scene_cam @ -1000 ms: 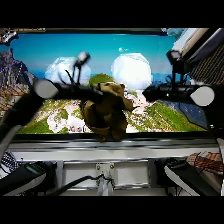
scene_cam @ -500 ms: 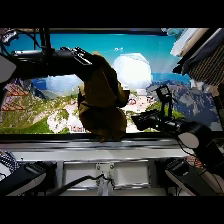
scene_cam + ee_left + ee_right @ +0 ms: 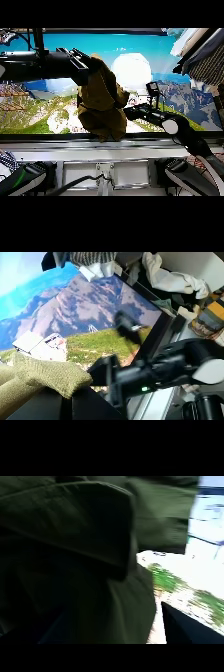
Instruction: Fold the clothes and pants, and hang the long-sleeved shirts on hangers.
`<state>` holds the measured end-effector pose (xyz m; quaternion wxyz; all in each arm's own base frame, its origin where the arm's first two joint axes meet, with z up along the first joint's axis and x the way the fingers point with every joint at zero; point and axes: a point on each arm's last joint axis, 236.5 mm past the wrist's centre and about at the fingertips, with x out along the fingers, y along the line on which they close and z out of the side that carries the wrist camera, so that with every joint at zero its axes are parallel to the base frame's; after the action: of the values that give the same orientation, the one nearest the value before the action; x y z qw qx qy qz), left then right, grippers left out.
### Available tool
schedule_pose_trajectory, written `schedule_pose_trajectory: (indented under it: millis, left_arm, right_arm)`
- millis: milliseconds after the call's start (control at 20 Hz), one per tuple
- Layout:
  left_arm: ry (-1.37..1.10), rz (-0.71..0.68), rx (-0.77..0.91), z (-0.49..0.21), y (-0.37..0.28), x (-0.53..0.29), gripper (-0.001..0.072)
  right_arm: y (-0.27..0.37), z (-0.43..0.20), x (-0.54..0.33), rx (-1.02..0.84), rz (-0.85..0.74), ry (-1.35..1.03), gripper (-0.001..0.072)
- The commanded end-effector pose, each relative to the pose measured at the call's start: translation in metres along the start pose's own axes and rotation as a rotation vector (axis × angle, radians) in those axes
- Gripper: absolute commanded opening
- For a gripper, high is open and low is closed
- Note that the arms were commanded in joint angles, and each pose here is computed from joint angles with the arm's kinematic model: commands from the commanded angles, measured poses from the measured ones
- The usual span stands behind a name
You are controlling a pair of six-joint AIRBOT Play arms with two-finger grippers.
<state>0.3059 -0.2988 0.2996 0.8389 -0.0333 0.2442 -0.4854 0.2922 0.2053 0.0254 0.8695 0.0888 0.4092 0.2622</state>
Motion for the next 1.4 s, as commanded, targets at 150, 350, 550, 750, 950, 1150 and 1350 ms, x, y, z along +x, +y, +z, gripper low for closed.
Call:
schedule_pose_trajectory:
  millis: [150, 350, 550, 750, 950, 1150, 1350]
  left_arm:
    - [0.006, -0.004, 0.003, -0.001, -0.002, -0.002, 0.0021]
    - [0.008, 0.0, 0.002, -0.002, 0.0, -0.003, 0.0022]
    - [-0.019, 0.054, -0.026, 0.006, 0.024, -0.014, 0.0021]
    - [-0.213, -0.043, 0.031, 0.068, -0.006, -0.048, 0.0022]
    - [-0.474, -0.224, 0.247, 0.14, -0.096, -0.118, 0.0022]
    - [-0.559, -0.142, 0.435, 0.152, -0.121, -0.158, 0.0022]
    - [-0.498, 0.168, 0.438, 0.157, -0.045, -0.146, 0.0022]
  right_arm:
    - [-0.007, 0.038, 0.045, 0.005, 0.004, -0.085, 0.0629]
    - [0.004, 0.079, 0.06, 0.027, 0.023, -0.137, 0.0033]
    - [0.043, 0.17, -0.019, -0.153, 0.043, -0.389, 0.0027]
    - [0.11, 0.282, -0.203, -0.392, 0.026, -0.832, 0.0026]
    - [0.158, 0.313, -0.36, -0.553, -0.019, -1.071, 0.0027]
    - [0.153, 0.296, -0.416, -0.628, -0.141, -0.995, 0.0027]
    - [0.113, 0.243, -0.353, -0.615, -0.202, -0.591, 0.0027]
